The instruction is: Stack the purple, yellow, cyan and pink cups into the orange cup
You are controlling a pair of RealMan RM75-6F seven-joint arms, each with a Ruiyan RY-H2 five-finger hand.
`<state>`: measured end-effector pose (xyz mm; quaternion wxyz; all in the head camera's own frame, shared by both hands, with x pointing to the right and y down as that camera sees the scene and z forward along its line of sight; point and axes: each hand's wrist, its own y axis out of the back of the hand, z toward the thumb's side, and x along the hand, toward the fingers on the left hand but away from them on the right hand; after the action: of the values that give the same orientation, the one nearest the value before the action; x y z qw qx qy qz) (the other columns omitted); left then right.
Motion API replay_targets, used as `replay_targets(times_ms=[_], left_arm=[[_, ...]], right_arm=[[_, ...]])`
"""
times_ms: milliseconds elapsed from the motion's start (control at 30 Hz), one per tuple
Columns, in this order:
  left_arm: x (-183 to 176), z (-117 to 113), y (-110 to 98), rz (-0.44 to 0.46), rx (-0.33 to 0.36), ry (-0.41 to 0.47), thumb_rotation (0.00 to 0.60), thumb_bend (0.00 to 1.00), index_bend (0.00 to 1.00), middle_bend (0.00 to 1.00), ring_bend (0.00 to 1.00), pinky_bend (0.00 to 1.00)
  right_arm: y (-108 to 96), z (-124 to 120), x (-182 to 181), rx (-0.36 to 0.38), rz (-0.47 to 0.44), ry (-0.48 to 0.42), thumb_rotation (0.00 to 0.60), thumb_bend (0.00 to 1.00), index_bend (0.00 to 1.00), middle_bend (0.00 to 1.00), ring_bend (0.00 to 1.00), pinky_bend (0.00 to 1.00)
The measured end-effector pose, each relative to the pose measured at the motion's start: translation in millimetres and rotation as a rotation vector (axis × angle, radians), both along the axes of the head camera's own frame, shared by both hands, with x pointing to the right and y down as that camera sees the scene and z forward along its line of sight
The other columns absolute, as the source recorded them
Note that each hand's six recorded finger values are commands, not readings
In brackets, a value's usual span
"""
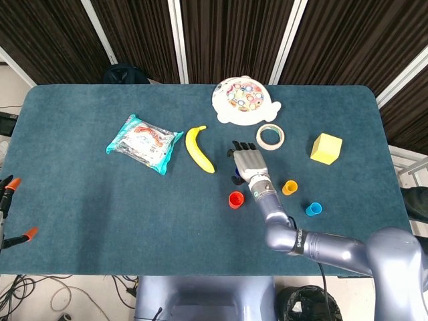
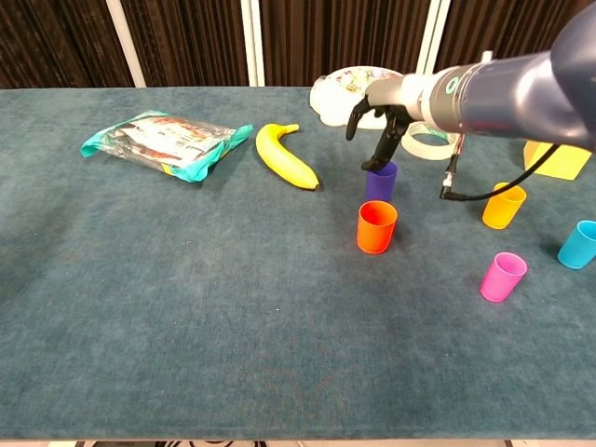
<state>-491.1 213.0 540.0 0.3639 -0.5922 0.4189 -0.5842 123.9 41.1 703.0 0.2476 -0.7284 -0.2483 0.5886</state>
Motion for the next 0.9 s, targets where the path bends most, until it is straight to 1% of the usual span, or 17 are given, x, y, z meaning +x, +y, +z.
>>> replay_targets(times_ms=[167, 433, 633, 900], left_arm=[[0, 0, 0, 0.0, 0.001, 0.0, 0.6, 0.0, 0.0, 0.0, 0.0, 0.04], [1, 2, 1, 0.006, -0.004, -0.004, 0.6, 0.0, 0.0, 0.0, 0.0, 0.04], [3, 3, 1, 0.011, -0.006, -0.006, 0.6, 0.0, 0.0, 0.0, 0.0, 0.04], [6, 6, 3, 0.021, -0.021, -0.008, 0.6, 0.0, 0.0, 0.0, 0.0, 0.04]], right_arm=[[3, 7, 4, -0.019, 0.0, 0.032, 0.6, 0.41, 0.27, 0.0, 0.0, 0.0], [3, 11, 13, -0.035, 0.007, 0.07, 0.6, 0.41, 0.28, 0.0, 0.0, 0.0], [1, 14, 19, -0.034, 0.016, 0.083, 0.6, 0.41, 0.32, 0.0, 0.0, 0.0], [-1, 15, 19, -0.024, 0.023, 0.072, 0.6, 0.41, 0.35, 0.0, 0.0, 0.0]])
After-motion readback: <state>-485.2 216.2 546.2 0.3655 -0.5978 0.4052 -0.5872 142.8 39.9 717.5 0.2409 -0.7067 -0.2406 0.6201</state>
